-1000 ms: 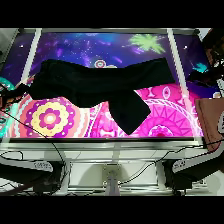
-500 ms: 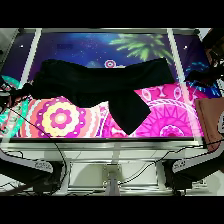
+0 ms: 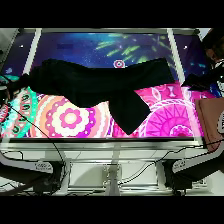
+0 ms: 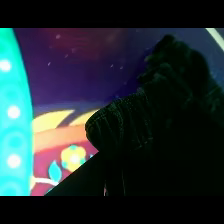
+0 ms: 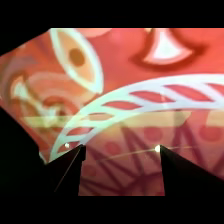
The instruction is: Fold the clothes and pants, and hang the long-sleeved shirts on hangers.
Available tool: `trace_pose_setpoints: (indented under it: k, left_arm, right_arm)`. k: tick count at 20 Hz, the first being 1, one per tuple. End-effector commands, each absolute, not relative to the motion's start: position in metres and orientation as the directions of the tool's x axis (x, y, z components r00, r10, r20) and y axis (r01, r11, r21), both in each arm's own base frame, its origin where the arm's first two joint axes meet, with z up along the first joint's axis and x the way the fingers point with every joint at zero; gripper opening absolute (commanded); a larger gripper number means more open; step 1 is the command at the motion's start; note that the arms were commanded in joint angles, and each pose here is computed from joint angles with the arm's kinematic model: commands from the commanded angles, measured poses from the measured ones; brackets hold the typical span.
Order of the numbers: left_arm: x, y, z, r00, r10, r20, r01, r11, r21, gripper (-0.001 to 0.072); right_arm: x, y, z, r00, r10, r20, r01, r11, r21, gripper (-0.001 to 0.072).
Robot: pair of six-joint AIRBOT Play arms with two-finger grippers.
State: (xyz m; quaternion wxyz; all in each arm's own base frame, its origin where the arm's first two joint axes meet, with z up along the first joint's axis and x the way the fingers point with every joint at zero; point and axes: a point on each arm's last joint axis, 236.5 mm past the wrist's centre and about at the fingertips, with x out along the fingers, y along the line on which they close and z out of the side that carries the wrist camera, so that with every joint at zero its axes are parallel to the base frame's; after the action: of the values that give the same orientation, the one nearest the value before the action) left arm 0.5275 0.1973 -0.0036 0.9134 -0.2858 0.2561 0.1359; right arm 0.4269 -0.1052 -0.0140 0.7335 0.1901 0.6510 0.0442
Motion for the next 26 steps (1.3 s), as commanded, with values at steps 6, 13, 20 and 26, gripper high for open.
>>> trace_pose_setpoints:
  k: [6, 13, 20, 26]
  left_arm:
    - [0.51, 0.171, 0.138, 0.926, 0.096, -0.364, -0.224, 0.919, -0.326, 0.0066]
    - [0.507, 0.151, 0.127, 0.914, 0.01, -0.407, -0.167, 0.921, -0.351, 0.0066]
    - [0.505, 0.154, 0.129, 0.915, 0.018, -0.404, -0.173, 0.921, -0.35, 0.0066]
    - [0.476, 0.195, 0.17, 0.933, 0.114, -0.342, -0.234, 0.913, -0.334, 0.0065]
  right_arm:
    - [0.351, 0.051, -0.077, -0.191, 0.579, -0.792, 0.093, 0.814, 0.573, 0.0511]
    - [0.337, 0.121, -0.123, -0.179, 0.583, -0.793, 0.142, 0.813, 0.565, 0.0371]
    - [0.387, 0.124, -0.117, 0.018, 0.54, -0.842, 0.072, 0.839, 0.539, 0.0026]
    - [0.445, 0.016, -0.046, 0.264, 0.342, -0.902, 0.089, 0.922, 0.376, 0.0021]
